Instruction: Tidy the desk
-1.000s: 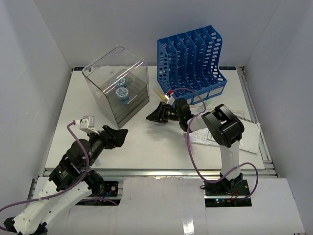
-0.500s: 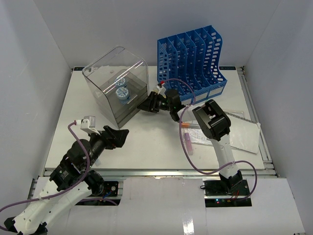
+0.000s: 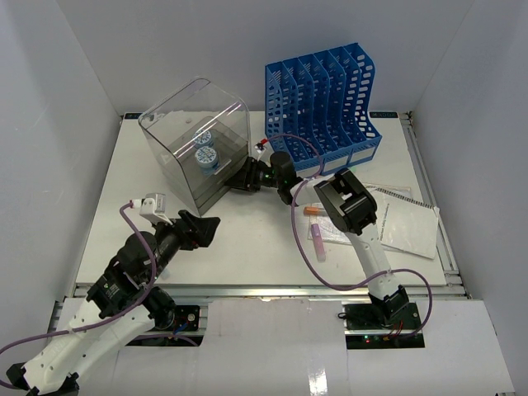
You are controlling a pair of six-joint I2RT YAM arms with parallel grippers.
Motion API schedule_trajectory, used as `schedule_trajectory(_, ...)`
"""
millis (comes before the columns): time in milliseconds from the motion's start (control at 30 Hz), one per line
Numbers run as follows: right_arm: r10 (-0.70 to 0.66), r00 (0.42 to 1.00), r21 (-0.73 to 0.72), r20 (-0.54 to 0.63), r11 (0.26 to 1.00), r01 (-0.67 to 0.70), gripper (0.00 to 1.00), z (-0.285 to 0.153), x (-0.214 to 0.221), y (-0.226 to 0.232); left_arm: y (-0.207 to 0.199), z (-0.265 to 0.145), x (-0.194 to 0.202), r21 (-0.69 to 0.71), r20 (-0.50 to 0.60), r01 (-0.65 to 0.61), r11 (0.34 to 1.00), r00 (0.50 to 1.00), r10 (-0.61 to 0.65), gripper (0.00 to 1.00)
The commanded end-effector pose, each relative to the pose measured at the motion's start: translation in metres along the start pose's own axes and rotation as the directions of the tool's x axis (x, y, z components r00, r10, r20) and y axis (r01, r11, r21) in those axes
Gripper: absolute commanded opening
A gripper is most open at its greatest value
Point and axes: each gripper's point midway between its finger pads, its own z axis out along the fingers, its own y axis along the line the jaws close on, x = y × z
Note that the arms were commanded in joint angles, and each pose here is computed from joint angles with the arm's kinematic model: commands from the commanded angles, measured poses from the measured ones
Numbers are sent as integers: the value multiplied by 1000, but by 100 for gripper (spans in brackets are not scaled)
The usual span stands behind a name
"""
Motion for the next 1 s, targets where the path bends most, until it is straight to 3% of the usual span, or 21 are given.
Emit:
schedule_trajectory(0, 27, 999, -38, 39, 999, -26, 43, 12, -11, 4, -10, -5, -13, 39, 35, -3, 999, 999, 2, 98)
schedule_trajectory(100, 32, 999, -39, 42, 999, -30, 34, 11, -11, 3, -10, -7, -15, 44, 39, -1, 999, 999, 0, 98)
schedule_trajectory(267, 36, 998, -46, 43, 998, -34, 10, 3, -5, 5, -10, -6, -11, 46, 29, 7, 999, 1000, -9, 98)
schedule_trajectory(367, 40, 999, -41, 37, 998, -38, 8, -6, 1, 5, -9, -6, -8, 47, 23, 14, 999, 1000, -15, 98)
schedule_trajectory(767, 11, 999, -25, 43, 1000, -10, 8, -50, 17, 23, -11, -8, 3, 78, -8, 24, 997, 1000, -23, 98)
schedule_trajectory(967, -11, 999, -46, 51, 999, 13, 43, -48, 10, 30, -9, -10, 3, 76, -6, 47, 996, 999, -46, 98)
